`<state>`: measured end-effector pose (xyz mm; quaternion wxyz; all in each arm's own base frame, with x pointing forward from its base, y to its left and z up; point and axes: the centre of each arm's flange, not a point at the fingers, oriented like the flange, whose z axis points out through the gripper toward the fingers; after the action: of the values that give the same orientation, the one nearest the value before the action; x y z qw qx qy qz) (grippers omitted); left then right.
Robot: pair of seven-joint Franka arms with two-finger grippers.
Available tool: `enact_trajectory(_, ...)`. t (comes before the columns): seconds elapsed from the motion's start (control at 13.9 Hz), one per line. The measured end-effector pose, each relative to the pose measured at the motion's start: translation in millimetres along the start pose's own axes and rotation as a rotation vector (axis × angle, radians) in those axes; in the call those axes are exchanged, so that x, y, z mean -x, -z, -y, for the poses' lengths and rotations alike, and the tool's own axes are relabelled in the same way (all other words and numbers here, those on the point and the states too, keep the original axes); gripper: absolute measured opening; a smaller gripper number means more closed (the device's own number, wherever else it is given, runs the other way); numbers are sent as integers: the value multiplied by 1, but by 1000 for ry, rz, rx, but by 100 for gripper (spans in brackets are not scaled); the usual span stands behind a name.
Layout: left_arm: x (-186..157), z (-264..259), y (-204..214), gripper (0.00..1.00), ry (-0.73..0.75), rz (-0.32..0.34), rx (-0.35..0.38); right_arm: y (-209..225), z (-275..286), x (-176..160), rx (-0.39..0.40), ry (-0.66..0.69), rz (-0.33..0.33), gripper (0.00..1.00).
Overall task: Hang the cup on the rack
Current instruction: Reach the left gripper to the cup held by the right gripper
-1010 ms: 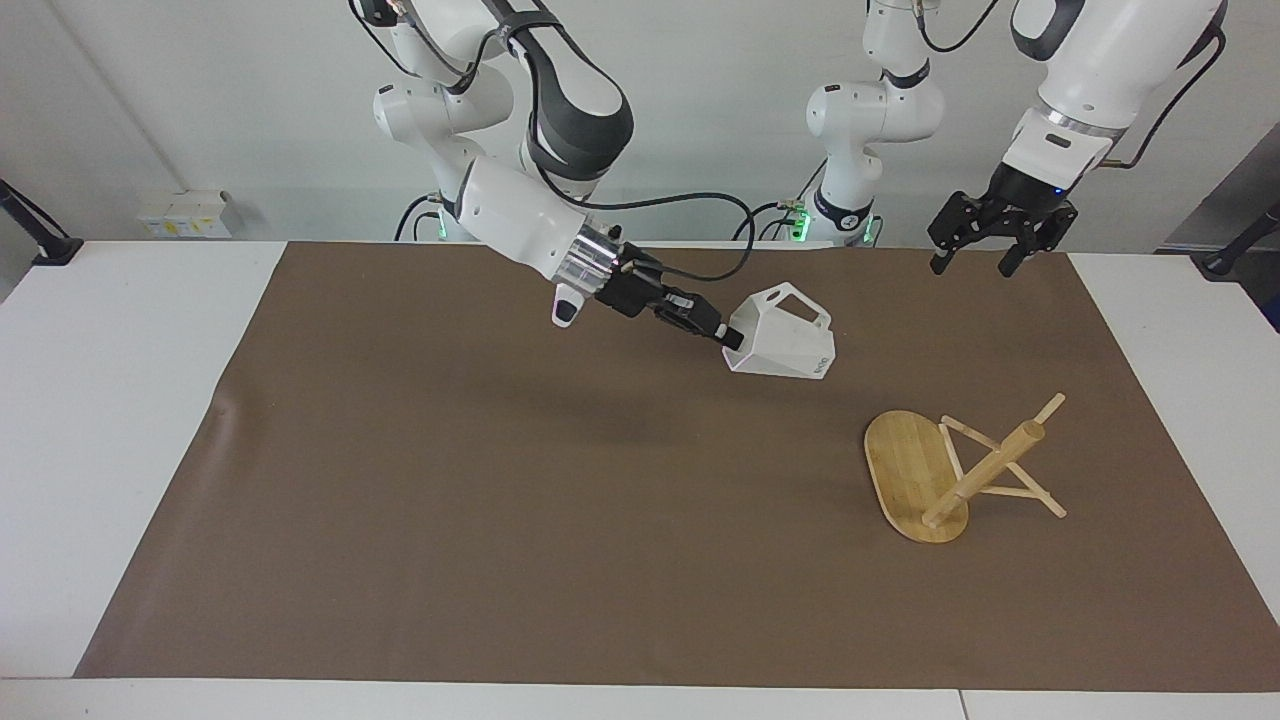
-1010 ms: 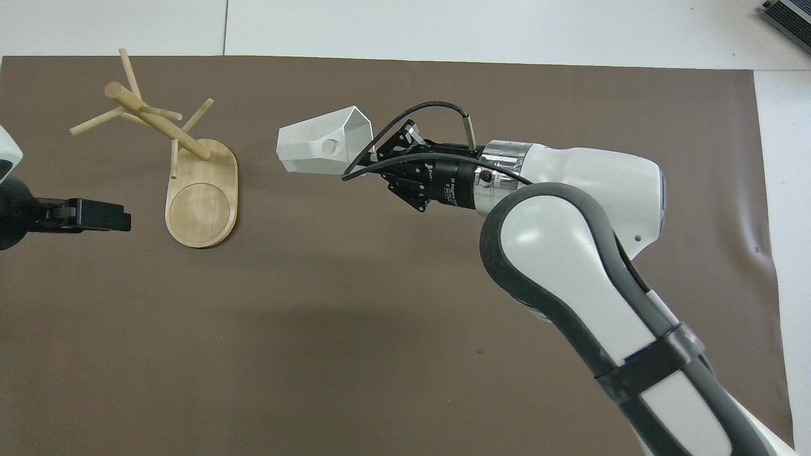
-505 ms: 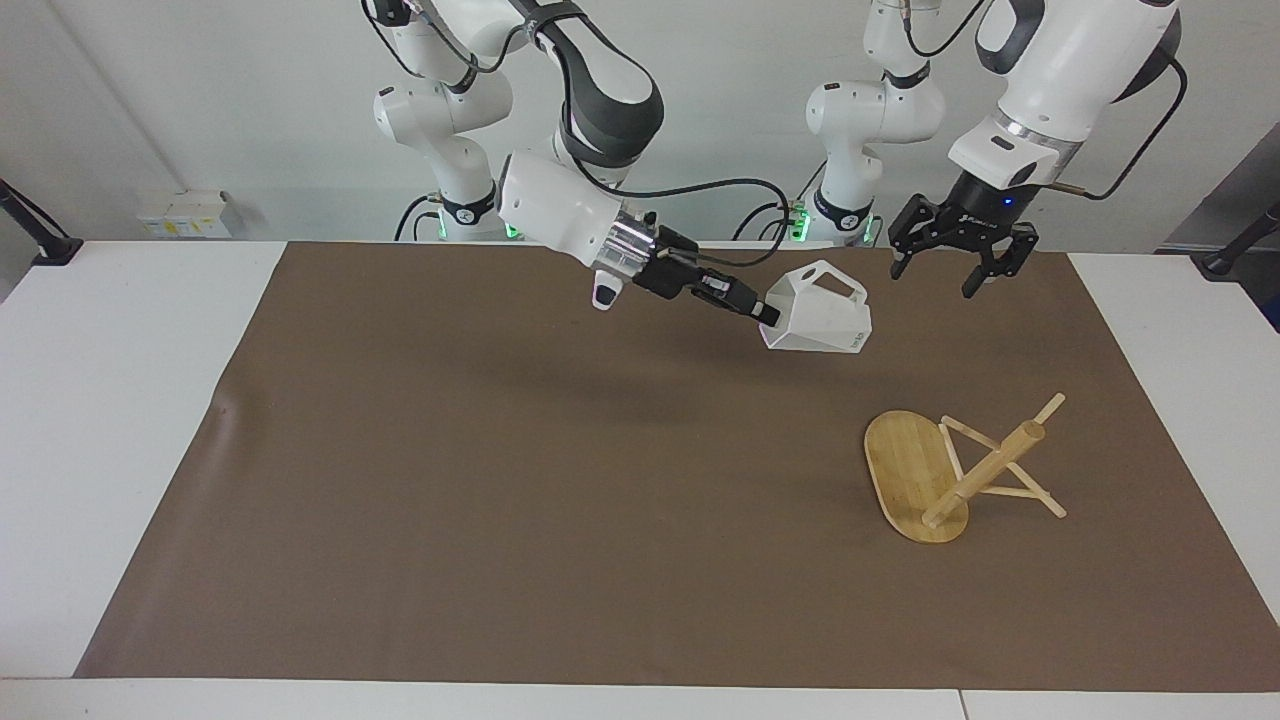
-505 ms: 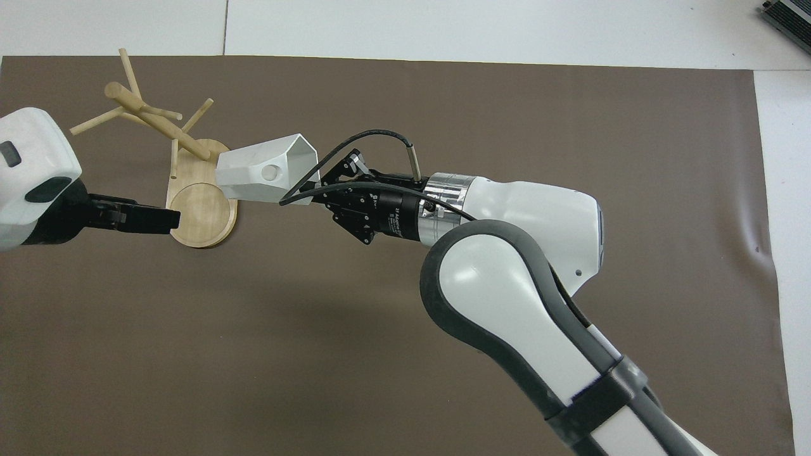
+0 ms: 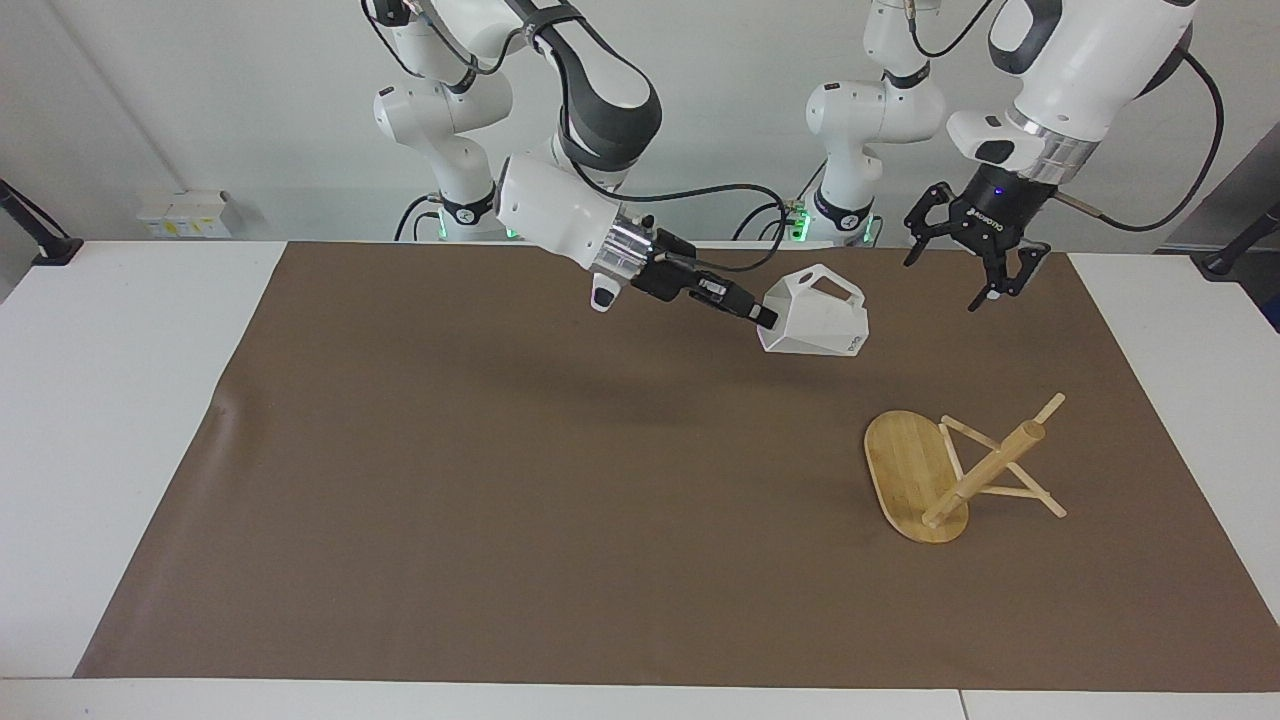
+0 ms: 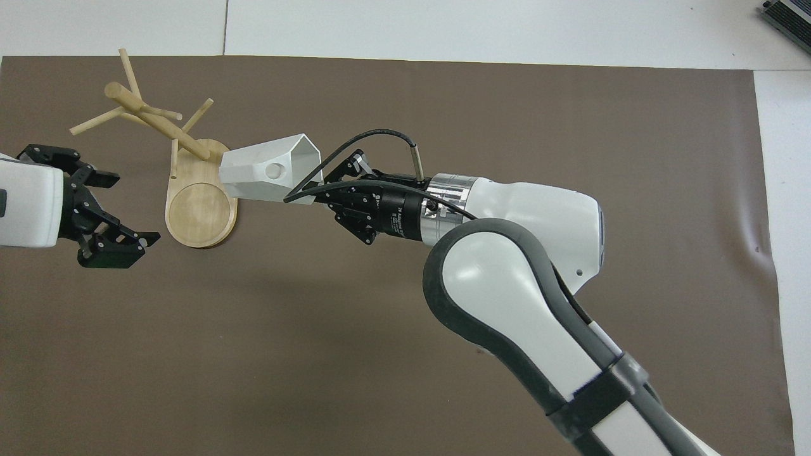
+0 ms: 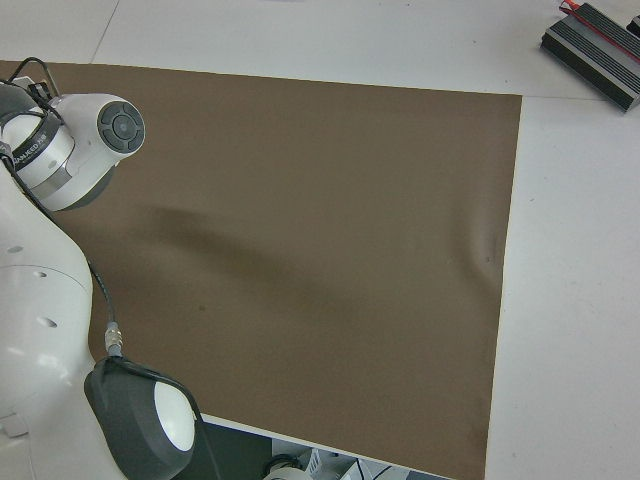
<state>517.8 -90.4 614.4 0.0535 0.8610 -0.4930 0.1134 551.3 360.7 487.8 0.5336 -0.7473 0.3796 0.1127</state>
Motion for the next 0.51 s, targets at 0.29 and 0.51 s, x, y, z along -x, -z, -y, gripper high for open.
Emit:
enact_trajectory(0.29,-9,1,3,100,-153,-113,4,1,0,-2,-2,-2,-3,4)
enact_trajectory(0.51,-16,1,-5,100,-257,-195,32,1,0,-2,-2,-2,-3,4)
